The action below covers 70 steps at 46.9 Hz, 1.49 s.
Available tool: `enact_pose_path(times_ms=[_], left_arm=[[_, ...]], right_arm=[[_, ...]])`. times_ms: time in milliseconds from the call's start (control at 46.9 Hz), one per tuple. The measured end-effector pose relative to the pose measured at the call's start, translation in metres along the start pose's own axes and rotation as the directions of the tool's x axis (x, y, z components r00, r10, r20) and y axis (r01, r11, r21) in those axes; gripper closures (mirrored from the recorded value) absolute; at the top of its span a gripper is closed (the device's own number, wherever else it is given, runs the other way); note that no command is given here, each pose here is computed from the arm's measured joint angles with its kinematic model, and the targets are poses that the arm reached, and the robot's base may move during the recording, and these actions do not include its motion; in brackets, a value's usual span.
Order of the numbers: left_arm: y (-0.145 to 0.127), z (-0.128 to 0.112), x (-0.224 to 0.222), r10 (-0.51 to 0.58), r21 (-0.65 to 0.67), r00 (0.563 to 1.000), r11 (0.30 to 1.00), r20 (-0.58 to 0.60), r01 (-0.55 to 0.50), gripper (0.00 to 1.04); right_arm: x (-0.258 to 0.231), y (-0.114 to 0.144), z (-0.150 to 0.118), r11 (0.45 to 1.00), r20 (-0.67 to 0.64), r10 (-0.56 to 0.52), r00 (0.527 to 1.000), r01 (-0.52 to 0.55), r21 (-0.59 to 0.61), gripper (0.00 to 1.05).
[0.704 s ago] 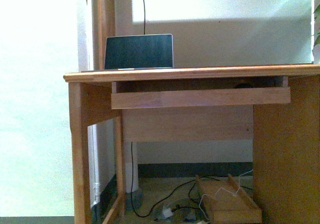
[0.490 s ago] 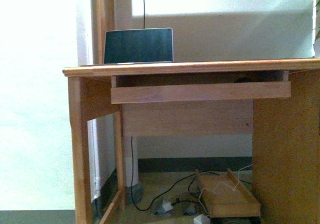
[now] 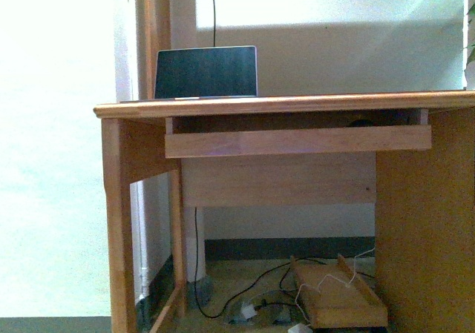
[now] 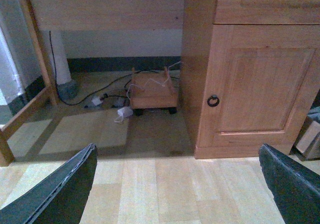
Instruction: Place mouse
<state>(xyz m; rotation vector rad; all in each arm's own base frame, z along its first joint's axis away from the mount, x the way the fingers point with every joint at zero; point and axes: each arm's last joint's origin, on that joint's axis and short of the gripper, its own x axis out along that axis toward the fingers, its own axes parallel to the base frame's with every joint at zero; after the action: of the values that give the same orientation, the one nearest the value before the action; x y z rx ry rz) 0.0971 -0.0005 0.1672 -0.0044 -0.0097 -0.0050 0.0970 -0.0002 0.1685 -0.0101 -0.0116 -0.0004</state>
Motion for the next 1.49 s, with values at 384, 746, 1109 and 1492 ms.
enact_pose_path(times_ms=[384, 746, 1109, 1492], left_arm=[[0.0000, 0.0000, 0.0000, 0.000, 0.000, 1.000, 1.000, 0.000, 0.000, 0.08], [0.0000, 0.0000, 0.0000, 0.000, 0.000, 1.000, 1.000, 0.000, 0.000, 0.08], [0.0000, 0.0000, 0.0000, 0.000, 0.000, 1.000, 1.000, 0.000, 0.000, 0.08], [0.0000, 0.0000, 0.0000, 0.000, 0.000, 1.000, 1.000, 0.000, 0.000, 0.08]], right_arm=[[0.0000, 0.0000, 0.0000, 1.000, 0.000, 0.001, 1.000, -0.001, 0.000, 0.07], [0.0000, 0.0000, 0.0000, 1.000, 0.000, 0.000, 1.000, 0.000, 0.000, 0.07], [0.0000, 0.0000, 0.0000, 1.000, 0.000, 0.000, 1.000, 0.000, 0.000, 0.07], [0.0000, 0.0000, 0.0000, 1.000, 0.000, 0.000, 1.000, 0.000, 0.000, 0.07]])
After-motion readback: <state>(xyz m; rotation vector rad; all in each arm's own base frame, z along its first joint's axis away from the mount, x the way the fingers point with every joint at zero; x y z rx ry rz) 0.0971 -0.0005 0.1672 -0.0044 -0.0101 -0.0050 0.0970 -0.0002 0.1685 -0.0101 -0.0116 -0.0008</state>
